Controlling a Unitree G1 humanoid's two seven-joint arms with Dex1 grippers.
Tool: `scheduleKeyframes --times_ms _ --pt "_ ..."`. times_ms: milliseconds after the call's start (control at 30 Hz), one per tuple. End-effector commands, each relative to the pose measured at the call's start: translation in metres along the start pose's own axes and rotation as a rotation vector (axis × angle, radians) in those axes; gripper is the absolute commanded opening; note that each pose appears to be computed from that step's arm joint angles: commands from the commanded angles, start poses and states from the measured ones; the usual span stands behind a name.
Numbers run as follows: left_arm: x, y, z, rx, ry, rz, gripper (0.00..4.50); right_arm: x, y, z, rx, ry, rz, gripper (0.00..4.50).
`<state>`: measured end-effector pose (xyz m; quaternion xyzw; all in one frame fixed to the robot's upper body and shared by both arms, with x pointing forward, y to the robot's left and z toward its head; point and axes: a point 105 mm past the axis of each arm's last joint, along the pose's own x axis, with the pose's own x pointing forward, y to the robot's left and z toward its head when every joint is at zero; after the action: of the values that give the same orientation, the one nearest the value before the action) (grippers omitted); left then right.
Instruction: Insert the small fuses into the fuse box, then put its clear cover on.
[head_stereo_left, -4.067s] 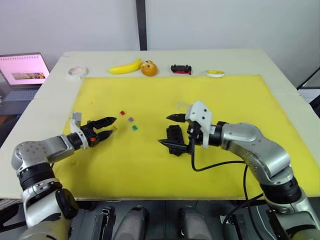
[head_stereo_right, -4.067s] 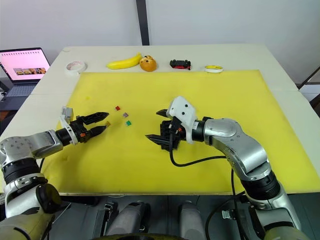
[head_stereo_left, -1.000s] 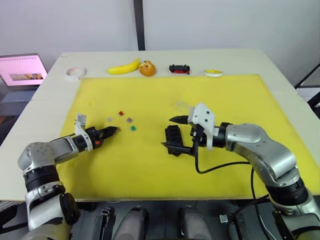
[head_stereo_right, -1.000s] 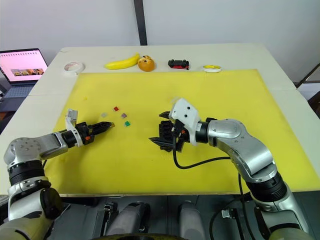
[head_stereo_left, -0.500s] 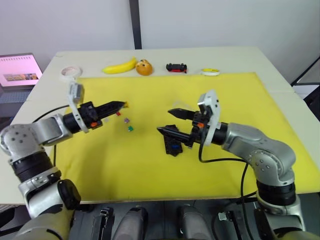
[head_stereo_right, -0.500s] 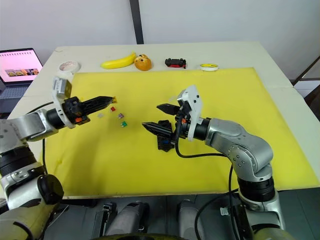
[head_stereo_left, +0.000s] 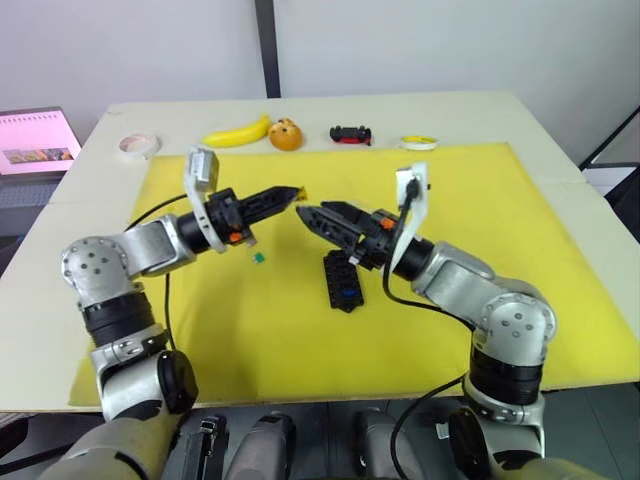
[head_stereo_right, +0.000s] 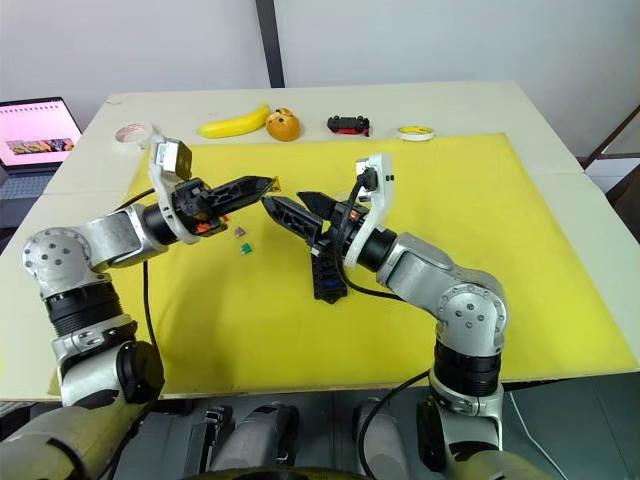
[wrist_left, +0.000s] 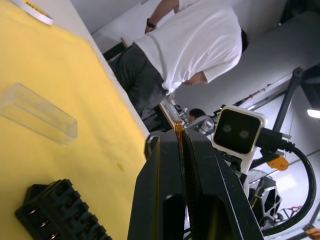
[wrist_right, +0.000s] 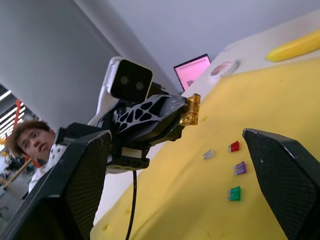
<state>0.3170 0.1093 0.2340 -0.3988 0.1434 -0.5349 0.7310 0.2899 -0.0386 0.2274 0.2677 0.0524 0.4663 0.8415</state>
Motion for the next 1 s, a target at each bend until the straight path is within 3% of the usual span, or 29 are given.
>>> scheduleKeyframes --times_ms 33,67,200,533,633,1000 --pt "0.007 -0.012 0.008 0.013 -0.02 -0.056 0.04 0.003 0.013 0.011 0.037 -0.06 0.04 4.5" --pt "0.008 -0.012 0.007 0.011 -0.02 -0.056 0.04 0.004 0.014 0.012 0.055 -0.072 0.039 4.5" --pt "0.012 -0.012 0.004 -0.002 -0.013 -0.06 0.0 0.006 0.011 0.018 0.106 -0.103 0.012 3.2" --pt "0.015 -0.014 -0.002 -0.021 -0.021 -0.068 0.0 0.006 0.009 0.021 0.13 -0.113 0.0 3.2" --pt "0.015 -0.014 -0.002 -0.025 -0.026 -0.064 0.0 0.006 0.009 0.021 0.123 -0.109 0.001 1.98" --pt "0.012 -0.01 0.0 -0.036 -0.049 -0.031 0.0 0.005 0.012 0.019 0.115 -0.101 0.008 1.98"
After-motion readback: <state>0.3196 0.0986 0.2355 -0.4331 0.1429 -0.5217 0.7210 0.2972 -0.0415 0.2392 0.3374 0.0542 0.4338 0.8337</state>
